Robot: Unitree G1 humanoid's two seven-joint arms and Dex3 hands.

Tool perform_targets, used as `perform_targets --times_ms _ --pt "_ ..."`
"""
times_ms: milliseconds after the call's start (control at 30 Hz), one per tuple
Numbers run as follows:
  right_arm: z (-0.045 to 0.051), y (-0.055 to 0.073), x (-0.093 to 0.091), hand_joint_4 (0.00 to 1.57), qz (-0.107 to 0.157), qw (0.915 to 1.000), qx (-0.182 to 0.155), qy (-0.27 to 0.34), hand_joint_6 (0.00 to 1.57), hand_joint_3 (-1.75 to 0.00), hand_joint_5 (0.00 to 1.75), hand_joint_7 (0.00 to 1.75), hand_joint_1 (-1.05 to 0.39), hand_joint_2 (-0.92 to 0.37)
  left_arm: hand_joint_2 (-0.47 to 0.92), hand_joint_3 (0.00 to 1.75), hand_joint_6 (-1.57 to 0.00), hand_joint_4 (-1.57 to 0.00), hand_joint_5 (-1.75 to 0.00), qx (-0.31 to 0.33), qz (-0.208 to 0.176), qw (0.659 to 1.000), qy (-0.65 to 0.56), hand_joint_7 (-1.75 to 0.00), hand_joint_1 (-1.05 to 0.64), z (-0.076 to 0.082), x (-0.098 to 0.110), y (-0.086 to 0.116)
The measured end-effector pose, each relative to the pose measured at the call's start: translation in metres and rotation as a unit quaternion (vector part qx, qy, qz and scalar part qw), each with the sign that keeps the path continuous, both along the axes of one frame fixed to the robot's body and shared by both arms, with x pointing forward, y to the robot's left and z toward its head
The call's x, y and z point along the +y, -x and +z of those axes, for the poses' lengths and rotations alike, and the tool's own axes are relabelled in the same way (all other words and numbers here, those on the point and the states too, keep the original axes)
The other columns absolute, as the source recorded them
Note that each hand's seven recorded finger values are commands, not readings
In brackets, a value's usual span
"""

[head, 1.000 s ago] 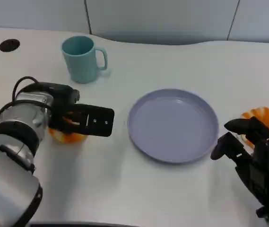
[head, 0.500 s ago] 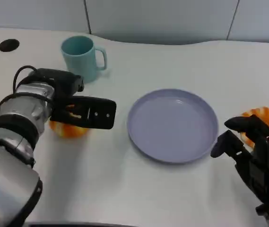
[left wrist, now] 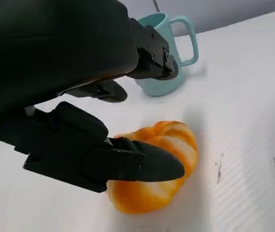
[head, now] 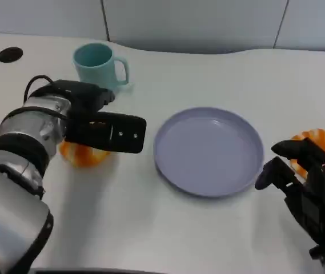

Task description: Grasp the bread from the table and place it into the plate.

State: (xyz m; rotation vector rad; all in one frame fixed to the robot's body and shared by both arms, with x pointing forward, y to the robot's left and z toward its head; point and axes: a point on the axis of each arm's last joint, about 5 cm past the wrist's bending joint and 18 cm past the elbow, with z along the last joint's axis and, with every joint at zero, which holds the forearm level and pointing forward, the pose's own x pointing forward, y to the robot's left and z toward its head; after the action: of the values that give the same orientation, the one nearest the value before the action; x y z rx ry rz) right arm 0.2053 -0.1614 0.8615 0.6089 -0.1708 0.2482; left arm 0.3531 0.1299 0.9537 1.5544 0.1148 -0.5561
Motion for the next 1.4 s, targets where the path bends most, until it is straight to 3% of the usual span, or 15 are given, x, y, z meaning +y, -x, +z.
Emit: perform_targets --times_ms 133,800,1400 --pt "0.0000 0.000 0.000 0.58 0.000 1.0000 0.000 0.000 0.81 -0.14 1.73 0.82 -0.57 -0.92 0.92 0.49 -0.02 0.00 0.00 0.014 0.004 1.000 -0.005 0.00 -1.01 -0.005 -0.002 0.002" --pt "-0.0001 0.009 0.000 0.61 0.002 0.9999 -0.008 -0.006 0.82 -0.14 1.69 0.81 -0.56 -0.92 0.92 0.47 -0.07 -0.03 -0.01 0.038 0.042 0.998 -0.032 -0.01 -0.95 -0.021 0.004 0.008" --pt "0.0005 0.016 0.002 0.61 0.010 0.9999 -0.005 -0.005 0.81 -0.13 1.70 0.86 -0.56 -0.92 0.92 0.68 -0.03 0.00 0.00 0.044 0.050 0.997 -0.031 0.00 -0.96 -0.027 0.006 0.011"
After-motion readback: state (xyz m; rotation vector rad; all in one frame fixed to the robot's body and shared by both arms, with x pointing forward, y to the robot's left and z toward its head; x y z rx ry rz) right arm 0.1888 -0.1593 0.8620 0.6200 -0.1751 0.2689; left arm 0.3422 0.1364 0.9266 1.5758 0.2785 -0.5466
